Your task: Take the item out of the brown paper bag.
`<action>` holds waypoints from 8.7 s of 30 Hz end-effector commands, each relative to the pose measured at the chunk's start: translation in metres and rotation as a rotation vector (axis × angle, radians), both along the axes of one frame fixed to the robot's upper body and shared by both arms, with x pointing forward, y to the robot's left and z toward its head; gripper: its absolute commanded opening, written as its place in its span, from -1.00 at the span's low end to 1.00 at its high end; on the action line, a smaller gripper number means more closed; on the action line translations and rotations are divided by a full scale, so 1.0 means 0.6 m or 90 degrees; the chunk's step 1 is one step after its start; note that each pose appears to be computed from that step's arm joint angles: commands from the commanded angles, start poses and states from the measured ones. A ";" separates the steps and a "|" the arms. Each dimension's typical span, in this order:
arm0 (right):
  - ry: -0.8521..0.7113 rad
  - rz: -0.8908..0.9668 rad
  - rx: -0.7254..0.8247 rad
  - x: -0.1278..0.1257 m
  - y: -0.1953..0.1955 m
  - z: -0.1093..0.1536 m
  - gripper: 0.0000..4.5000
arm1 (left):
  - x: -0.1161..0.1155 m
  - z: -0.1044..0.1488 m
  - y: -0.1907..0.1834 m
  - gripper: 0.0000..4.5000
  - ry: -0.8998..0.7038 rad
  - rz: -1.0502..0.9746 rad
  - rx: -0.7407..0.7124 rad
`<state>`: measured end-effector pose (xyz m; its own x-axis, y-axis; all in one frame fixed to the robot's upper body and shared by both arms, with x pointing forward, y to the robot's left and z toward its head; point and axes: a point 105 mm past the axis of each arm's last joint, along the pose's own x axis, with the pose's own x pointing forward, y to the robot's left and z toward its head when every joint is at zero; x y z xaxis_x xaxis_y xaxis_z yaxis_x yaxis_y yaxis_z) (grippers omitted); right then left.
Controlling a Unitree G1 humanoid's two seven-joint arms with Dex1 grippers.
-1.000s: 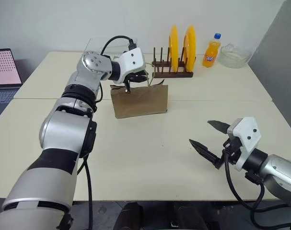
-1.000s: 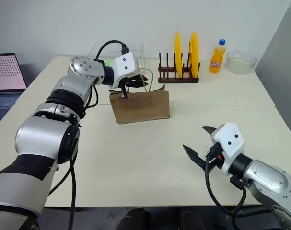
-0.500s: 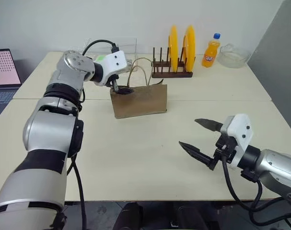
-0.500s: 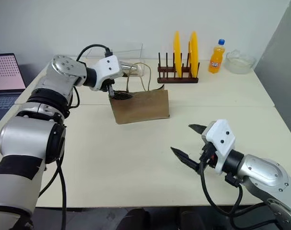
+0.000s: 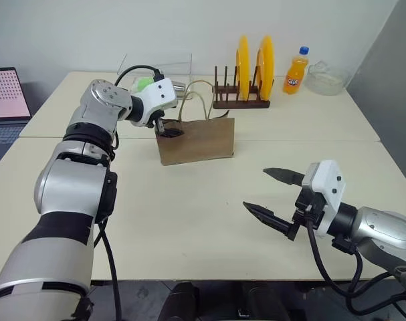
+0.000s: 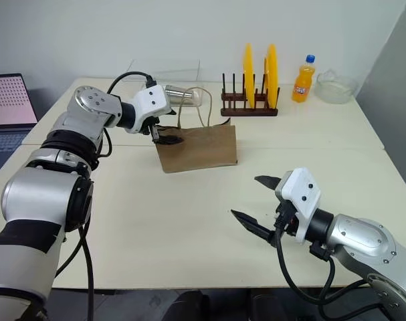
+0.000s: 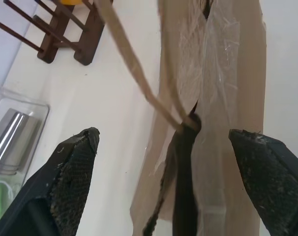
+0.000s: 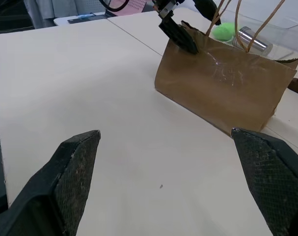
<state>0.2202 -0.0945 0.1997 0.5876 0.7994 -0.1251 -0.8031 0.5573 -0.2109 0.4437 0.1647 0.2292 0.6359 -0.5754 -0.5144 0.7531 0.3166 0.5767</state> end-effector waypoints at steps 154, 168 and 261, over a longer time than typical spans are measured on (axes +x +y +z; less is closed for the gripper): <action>0.076 -0.085 -0.010 -0.016 -0.006 -0.028 1.00 | 0.000 -0.009 -0.170 -0.71 -0.021 -0.121 -0.066; 0.062 -0.056 -0.011 -0.003 0.004 -0.024 1.00 | -0.013 0.029 -0.072 0.37 -0.007 -0.112 -0.133; 0.044 0.136 -0.177 0.025 -0.060 -0.018 -0.11 | -0.333 -0.073 -0.142 1.00 0.034 -0.354 -0.145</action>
<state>0.2448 -0.1330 0.1709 0.3467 0.8314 -0.4343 -0.9363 0.2789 -0.2134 0.2444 0.0885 0.1834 0.2275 -0.9051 -0.3592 0.8800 0.0332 0.4738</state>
